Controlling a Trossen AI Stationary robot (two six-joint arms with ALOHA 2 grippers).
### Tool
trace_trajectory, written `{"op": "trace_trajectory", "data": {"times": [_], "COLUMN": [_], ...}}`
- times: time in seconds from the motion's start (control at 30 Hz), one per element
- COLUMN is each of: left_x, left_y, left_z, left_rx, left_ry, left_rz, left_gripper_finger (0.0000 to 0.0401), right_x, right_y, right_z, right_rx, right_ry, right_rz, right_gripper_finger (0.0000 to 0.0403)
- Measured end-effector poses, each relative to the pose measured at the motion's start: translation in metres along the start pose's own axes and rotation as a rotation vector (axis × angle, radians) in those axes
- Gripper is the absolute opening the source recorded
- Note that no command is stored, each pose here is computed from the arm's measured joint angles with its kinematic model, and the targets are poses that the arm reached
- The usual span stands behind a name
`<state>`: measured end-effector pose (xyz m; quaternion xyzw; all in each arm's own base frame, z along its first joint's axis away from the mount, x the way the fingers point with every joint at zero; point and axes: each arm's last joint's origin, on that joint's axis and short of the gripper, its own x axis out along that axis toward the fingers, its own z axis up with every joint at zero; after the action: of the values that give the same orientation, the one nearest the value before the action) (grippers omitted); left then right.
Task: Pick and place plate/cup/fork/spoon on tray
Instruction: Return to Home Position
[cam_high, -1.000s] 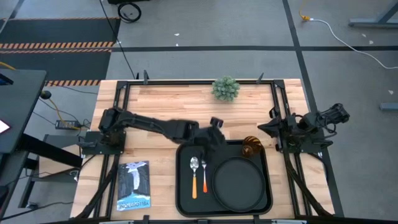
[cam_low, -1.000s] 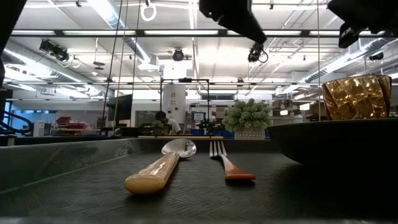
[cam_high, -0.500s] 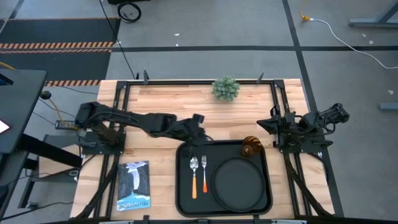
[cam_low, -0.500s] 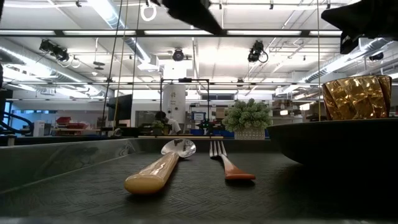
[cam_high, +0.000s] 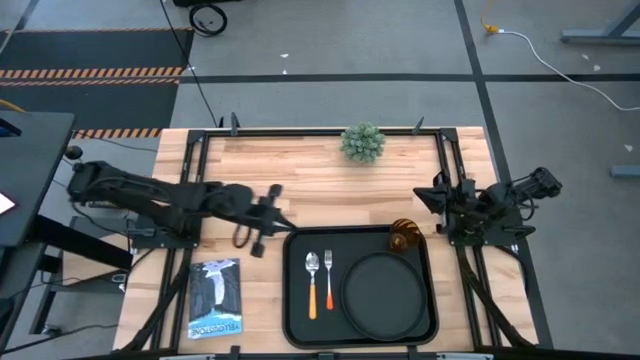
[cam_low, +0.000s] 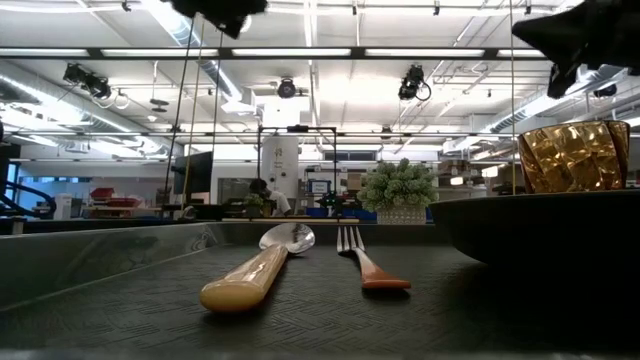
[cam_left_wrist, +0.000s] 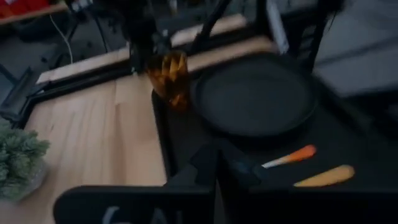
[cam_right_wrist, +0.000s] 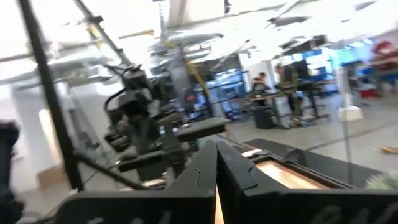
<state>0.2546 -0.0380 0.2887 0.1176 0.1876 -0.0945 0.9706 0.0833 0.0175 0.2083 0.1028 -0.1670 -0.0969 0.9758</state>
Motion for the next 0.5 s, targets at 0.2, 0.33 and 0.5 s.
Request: {"op": "trace_trajectory", "data": {"times": [0.2,0.33,0.5], "left_x": [-0.039,-0.061,-0.084], "left_y": [-0.011,-0.016,-0.022], "left_z": [-0.028,-0.047,-0.069], "left_rx": [-0.089,-0.125,-0.159], "left_ry": [-0.143,-0.21,-0.277], "left_rz": [-0.026,-0.033,-0.038], "left_gripper_finger": [0.0012,0.0012,0.0012], "right_x": [-0.001,0.0,0.0], "right_y": [-0.003,-0.004,-0.007], "right_z": [-0.009,-0.009,-0.008], "right_rx": [0.108,0.142,0.07], "right_ry": [-0.007,-0.017,-0.027], "right_rz": [-0.087,-0.104,-0.205], "right_gripper_finger": [0.0004,0.0004,0.0006]}}
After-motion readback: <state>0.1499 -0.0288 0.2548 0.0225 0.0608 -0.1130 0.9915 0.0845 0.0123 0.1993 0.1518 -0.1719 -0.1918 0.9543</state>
